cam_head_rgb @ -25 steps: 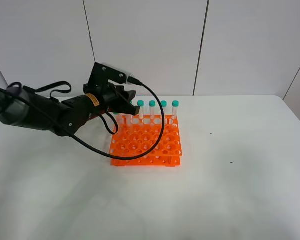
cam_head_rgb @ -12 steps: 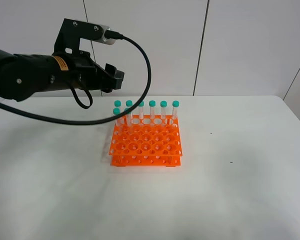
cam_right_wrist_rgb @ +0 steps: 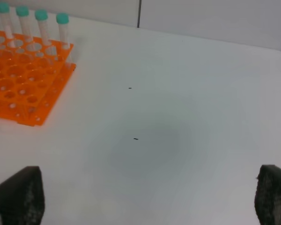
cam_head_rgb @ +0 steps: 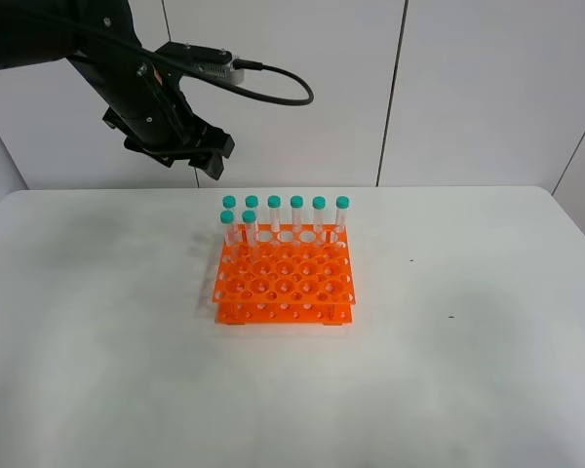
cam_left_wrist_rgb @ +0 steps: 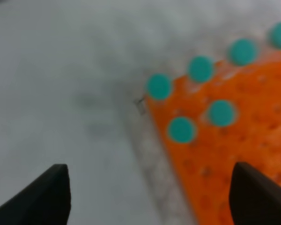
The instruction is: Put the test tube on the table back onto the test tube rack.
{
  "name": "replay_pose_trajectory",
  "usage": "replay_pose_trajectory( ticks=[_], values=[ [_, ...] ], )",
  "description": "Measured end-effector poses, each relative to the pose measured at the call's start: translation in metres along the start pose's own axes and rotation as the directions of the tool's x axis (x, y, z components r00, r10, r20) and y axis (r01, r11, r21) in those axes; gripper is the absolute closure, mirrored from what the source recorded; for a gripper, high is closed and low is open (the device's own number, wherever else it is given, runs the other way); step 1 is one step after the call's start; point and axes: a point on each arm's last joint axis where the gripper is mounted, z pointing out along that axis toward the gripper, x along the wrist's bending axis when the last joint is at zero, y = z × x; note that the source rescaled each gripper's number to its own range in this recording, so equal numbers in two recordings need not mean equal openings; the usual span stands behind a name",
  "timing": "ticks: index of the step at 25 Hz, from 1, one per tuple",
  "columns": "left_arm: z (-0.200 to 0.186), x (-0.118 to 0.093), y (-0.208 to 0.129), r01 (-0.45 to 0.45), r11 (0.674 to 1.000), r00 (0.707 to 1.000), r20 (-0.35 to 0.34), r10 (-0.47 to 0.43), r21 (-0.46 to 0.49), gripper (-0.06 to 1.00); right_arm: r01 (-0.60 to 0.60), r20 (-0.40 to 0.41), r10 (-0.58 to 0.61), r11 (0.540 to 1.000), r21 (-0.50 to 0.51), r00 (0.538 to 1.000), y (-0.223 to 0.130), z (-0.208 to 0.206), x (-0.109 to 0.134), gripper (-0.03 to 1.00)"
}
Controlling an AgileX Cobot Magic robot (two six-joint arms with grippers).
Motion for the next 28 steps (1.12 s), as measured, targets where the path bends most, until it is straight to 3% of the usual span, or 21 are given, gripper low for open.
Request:
replay_pose_trajectory(
  ticks=[3,7,12,15,20,28],
  values=[
    [0.026,0.033,-0.004,0.089,0.986,0.996,-0.033,-0.085,0.139,-0.06,0.000,0.000,0.000,1.000,0.000,1.000,0.000,0.000,0.000,-0.03],
    [0.052,0.074,-0.027,0.186,0.929,0.982,-0.072,-0.172,0.321,-0.04,0.000,0.000,0.000,1.000,0.000,1.000,0.000,0.000,0.000,-0.03],
    [0.044,0.122,-0.046,0.301,0.870,0.954,-0.137,-0.268,0.391,-0.02,0.000,0.000,0.000,1.000,0.000,1.000,0.000,0.000,0.000,-0.03],
    [0.036,0.140,-0.051,0.354,0.853,0.935,-0.150,-0.321,0.383,-0.01,0.000,0.000,0.000,1.000,0.000,1.000,0.000,0.000,0.000,-0.03],
    [0.019,0.139,-0.062,0.360,0.847,0.933,-0.135,-0.334,0.392,-0.01,0.000,0.000,0.000,1.000,0.000,1.000,0.000,0.000,0.000,-0.03],
    [-0.039,0.110,-0.116,0.328,0.831,0.943,-0.104,-0.316,0.449,-0.01,0.000,0.000,0.000,1.000,0.000,1.000,0.000,0.000,0.000,-0.03]
  ],
)
